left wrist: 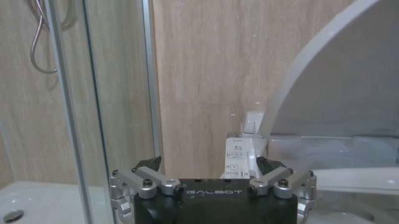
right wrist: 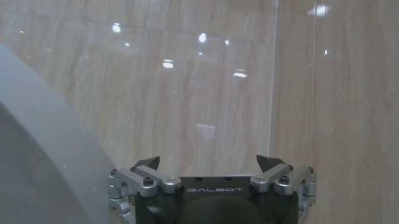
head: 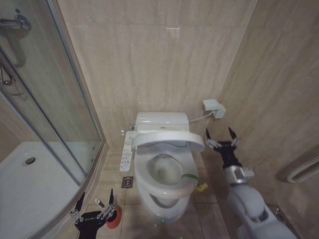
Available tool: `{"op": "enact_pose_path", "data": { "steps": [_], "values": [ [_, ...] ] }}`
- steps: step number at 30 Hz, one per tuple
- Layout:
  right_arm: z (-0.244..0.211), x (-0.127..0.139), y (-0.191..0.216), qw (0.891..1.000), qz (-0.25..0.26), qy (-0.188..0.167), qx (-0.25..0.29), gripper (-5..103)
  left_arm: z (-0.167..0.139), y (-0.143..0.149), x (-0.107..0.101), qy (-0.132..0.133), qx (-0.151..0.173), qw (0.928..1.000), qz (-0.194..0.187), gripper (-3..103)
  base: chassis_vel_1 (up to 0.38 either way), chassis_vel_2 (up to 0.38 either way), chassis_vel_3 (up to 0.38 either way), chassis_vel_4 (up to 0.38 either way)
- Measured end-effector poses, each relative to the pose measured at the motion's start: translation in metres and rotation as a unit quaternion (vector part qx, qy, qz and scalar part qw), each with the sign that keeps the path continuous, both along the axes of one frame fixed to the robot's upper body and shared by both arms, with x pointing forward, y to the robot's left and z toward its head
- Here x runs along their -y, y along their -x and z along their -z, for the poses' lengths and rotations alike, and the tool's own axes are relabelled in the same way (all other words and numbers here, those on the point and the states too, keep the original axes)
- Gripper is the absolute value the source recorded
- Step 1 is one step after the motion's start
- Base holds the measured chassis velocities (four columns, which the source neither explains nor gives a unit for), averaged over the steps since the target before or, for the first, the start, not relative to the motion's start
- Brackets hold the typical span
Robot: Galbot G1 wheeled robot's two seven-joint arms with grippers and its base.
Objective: Open the toilet lid, clean the toilet bowl with a toilet brush, close the toilet lid, and flush.
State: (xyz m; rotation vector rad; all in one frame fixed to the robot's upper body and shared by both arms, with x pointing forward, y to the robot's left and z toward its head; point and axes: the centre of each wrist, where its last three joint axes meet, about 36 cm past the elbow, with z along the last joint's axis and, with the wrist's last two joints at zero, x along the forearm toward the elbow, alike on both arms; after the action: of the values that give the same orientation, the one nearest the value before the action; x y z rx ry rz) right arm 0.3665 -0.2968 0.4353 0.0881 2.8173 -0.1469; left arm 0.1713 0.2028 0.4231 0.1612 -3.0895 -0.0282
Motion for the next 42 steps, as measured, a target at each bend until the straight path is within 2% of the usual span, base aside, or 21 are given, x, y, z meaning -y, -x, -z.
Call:
{"op": "enact_pose_path", "data": {
  "steps": [8,11,14,16,20,26,33,38,42],
  "values": [
    [-0.007,0.012,-0.03,0.999,0.044,-0.01,0.016,100,0.0,0.0,0.0,0.0,0.0,1.0,0.0,99,0.0,0.0,0.0,0.0],
    [-0.011,0.021,-0.042,0.998,0.066,-0.018,-0.003,100,0.0,0.0,0.0,0.0,0.0,1.0,0.0,99,0.0,0.0,0.0,0.0],
    [-0.014,0.025,-0.04,0.997,0.062,-0.027,-0.036,100,0.0,0.0,0.0,0.0,0.0,1.0,0.0,99,0.0,0.0,0.0,0.0],
    [-0.018,0.029,-0.033,0.996,0.045,-0.02,-0.076,100,0.0,0.0,0.0,0.0,0.0,1.0,0.0,99,0.0,0.0,0.0,0.0],
    [-0.02,0.035,-0.02,0.993,0.018,-0.006,-0.115,100,0.0,0.0,0.0,0.0,0.0,1.0,0.0,99,0.0,0.0,0.0,0.0],
    [-0.011,0.033,-0.001,0.99,-0.009,-0.009,-0.141,100,0.0,0.0,0.0,0.0,0.0,1.0,0.0,99,0.0,0.0,0.0,0.0],
    [-0.004,0.004,0.036,0.983,-0.043,-0.009,-0.176,100,0.0,0.0,0.0,0.0,0.0,1.0,0.0,99,0.0,0.0,0.0,0.0],
    [-0.005,-0.007,0.057,0.979,-0.04,-0.022,-0.199,100,0.0,0.0,0.0,0.0,0.0,1.0,0.0,99,0.0,0.0,0.0,0.0],
    [0.0,-0.006,0.071,0.977,-0.028,-0.031,-0.207,100,0.0,0.0,0.0,0.0,0.0,1.0,0.0,99,0.0,0.0,0.0,0.0]
  ]
}}
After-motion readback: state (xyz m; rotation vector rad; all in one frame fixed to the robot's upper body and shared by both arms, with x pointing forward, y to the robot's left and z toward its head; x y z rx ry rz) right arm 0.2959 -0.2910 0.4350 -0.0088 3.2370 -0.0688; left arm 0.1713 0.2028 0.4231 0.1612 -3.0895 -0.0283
